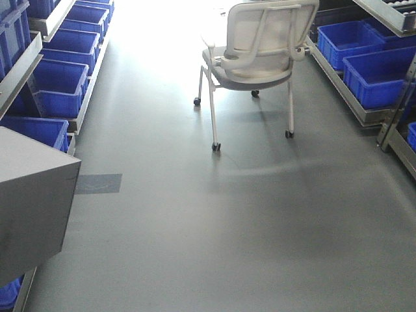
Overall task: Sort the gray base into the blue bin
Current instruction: 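Drive down the aisle between shelves of blue bins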
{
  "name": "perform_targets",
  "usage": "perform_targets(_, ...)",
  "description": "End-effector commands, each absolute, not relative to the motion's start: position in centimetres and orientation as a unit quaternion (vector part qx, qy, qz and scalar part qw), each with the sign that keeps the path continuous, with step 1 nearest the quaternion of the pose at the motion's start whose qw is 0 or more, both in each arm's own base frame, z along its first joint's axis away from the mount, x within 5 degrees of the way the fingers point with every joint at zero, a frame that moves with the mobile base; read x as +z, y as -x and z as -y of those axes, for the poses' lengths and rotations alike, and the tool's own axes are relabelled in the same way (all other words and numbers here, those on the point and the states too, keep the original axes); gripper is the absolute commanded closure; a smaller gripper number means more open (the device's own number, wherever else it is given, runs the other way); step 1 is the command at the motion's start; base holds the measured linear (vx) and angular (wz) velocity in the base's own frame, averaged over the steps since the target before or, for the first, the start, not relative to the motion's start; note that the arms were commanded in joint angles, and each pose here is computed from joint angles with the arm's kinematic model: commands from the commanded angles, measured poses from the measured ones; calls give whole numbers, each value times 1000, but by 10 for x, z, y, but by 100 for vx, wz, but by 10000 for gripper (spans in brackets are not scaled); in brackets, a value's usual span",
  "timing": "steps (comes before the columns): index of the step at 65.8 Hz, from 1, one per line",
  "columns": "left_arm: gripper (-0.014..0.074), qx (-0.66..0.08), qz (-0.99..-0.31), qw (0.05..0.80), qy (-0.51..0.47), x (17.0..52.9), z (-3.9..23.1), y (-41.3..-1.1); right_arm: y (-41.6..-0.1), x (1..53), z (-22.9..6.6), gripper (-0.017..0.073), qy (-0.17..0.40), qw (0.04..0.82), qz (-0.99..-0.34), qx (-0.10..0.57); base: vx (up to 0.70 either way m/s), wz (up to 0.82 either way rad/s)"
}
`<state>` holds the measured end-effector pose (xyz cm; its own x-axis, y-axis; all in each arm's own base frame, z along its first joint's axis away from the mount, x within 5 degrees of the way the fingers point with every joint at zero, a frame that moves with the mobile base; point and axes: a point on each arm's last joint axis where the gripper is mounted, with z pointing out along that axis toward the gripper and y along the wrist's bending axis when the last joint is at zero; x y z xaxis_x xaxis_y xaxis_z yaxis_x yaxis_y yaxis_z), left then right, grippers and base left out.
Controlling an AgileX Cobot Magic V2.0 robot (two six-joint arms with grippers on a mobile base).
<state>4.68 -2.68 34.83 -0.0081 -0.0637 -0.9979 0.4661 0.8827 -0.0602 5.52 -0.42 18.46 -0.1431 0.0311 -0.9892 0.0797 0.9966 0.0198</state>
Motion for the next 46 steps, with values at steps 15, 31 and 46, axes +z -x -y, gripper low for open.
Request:
perform_targets(15, 600, -209, -640, 729, -127, 366, 25, -45, -56, 191, 4, 564, -31, 679, -733, -26, 41, 10)
perform_targets(31, 600, -209, -640, 729, -127, 366, 25, -45, -56, 191, 4, 564, -31, 679, -733, -26, 41, 11)
perform_targets(46, 600, -209, -640, 729, -127, 366, 25, -45, -56, 191, 4, 564, -31, 679, -733, -26, 38, 7)
